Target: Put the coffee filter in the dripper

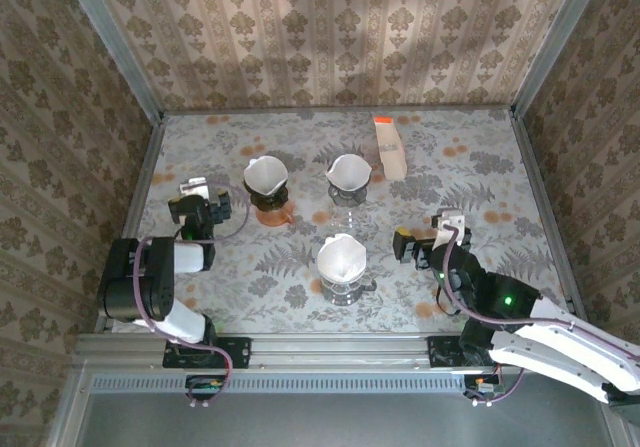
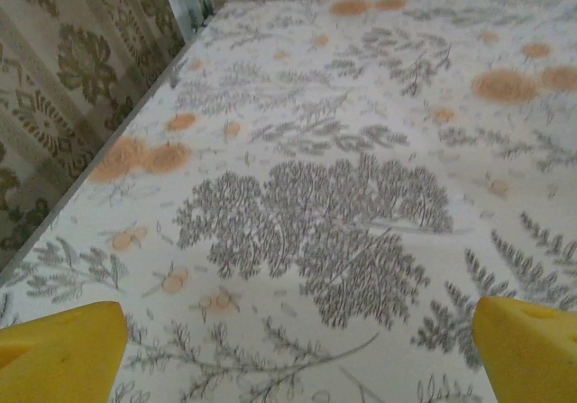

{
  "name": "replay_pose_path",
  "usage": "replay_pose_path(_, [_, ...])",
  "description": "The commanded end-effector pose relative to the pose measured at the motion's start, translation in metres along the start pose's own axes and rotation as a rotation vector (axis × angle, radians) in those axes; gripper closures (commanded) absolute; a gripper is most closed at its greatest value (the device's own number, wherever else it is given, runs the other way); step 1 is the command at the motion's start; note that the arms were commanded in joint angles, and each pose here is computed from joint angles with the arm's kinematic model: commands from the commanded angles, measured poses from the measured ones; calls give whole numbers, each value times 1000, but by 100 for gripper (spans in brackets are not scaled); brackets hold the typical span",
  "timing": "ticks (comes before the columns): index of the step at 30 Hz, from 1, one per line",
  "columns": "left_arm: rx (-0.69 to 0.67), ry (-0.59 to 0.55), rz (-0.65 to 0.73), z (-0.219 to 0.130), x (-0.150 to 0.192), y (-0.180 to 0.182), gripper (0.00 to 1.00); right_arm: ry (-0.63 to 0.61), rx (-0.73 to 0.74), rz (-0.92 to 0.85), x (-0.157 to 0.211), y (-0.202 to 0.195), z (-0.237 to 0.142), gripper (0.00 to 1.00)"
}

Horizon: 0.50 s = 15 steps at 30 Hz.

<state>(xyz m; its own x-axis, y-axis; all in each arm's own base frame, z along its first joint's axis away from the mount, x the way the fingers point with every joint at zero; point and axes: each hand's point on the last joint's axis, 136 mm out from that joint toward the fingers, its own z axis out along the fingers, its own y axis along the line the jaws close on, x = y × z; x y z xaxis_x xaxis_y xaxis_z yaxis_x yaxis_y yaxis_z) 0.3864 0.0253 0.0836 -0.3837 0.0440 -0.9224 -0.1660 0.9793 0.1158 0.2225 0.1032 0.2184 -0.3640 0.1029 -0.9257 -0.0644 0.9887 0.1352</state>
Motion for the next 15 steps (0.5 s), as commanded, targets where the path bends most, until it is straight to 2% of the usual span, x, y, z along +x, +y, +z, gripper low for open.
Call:
replay_pose_path(1, [21,-68,10,1,-18,-4,0,-65,79,49,-24,-16,-2,0])
replay_pose_path(5, [18,-73,13,1,-18,-4,0,-23,82,84,-29,-18,19,0])
replay_pose_path(9, [21,-78,15,0,-18,-4,0,45,152,51,-35,-29,54,0])
replay_pose_path(15, [22,-75,18,1,-18,-5,0,-63,299,-95,-58,-66,95,0])
